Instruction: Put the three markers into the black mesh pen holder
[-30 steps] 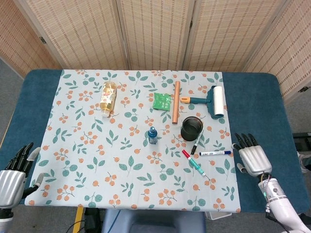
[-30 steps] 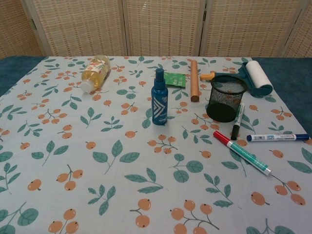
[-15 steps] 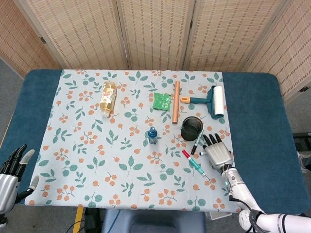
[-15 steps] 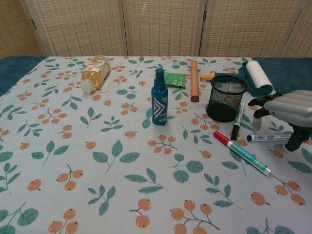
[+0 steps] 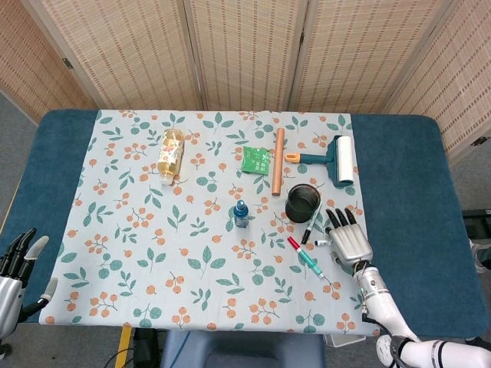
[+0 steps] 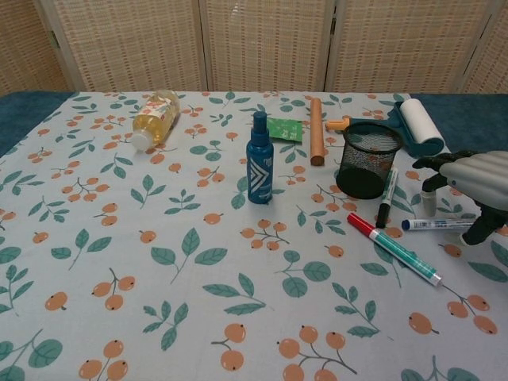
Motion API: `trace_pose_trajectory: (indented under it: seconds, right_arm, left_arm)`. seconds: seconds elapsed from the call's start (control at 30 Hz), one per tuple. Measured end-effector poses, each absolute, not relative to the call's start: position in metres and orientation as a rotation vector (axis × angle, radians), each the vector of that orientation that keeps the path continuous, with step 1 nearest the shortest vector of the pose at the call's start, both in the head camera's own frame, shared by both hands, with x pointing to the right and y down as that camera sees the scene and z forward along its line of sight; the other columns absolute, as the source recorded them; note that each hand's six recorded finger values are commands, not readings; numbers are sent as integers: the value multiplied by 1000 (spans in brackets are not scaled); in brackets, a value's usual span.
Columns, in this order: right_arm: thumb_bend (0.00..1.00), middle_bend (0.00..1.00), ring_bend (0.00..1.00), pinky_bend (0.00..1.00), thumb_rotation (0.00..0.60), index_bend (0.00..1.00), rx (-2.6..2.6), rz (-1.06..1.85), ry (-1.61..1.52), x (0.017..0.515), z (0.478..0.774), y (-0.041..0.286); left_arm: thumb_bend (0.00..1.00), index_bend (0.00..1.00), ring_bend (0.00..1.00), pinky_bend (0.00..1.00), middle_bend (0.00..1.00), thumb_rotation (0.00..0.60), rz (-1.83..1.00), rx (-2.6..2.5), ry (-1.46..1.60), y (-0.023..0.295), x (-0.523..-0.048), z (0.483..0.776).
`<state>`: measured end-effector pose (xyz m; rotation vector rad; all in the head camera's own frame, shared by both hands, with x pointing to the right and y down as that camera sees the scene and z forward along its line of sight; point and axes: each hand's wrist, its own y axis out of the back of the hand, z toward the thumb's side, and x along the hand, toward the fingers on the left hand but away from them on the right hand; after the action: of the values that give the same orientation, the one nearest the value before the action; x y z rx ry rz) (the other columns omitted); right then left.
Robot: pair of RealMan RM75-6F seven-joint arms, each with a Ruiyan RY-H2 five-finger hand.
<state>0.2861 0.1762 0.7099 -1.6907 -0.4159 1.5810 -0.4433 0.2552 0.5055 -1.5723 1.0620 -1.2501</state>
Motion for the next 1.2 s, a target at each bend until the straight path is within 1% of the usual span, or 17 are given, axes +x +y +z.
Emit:
trace_pose_trajectory:
  seconds: [0.33, 0.4, 0.57, 0.63, 0.77, 1.07, 1.2]
  right_arm:
    - [287, 37, 0, 0, 600, 453, -1711, 1609, -414, 282, 731, 169]
    - [287, 42, 0, 0, 600, 472, -1717, 1610, -423, 281, 734, 167]
    - [289, 75, 0, 0, 600, 554, -1715, 1616, -430, 281, 738, 163]
    - [289, 84, 0, 0, 600, 569, -1716, 1621, -436, 282, 738, 162]
    - [274, 88, 0, 0, 600, 576, -1711, 1617, -453, 285, 733, 157]
    - [280, 91, 0, 0, 600, 584, -1692, 1619, -489, 292, 716, 149]
    - [281, 98, 0, 0, 600, 593, -1706, 1585, -565, 291, 699, 141]
  left_arm:
    - [423, 12, 9, 271, 20, 600, -1247, -1571, 1079, 255, -448, 502]
    - [423, 5, 9, 271, 20, 600, -1250, -1573, 1080, 255, -449, 502]
    - [423, 0, 9, 271, 20, 600, -1255, -1573, 1086, 253, -451, 503]
    - [423, 0, 9, 271, 20, 600, -1260, -1573, 1085, 252, -452, 504]
    - [423, 0, 9, 271, 20, 600, -1269, -1567, 1082, 251, -453, 506]
    - [423, 0, 9, 271, 20, 600, -1271, -1565, 1073, 251, -451, 508]
    - [423, 0, 9, 271, 20, 600, -1279, -1563, 1072, 251, -452, 510]
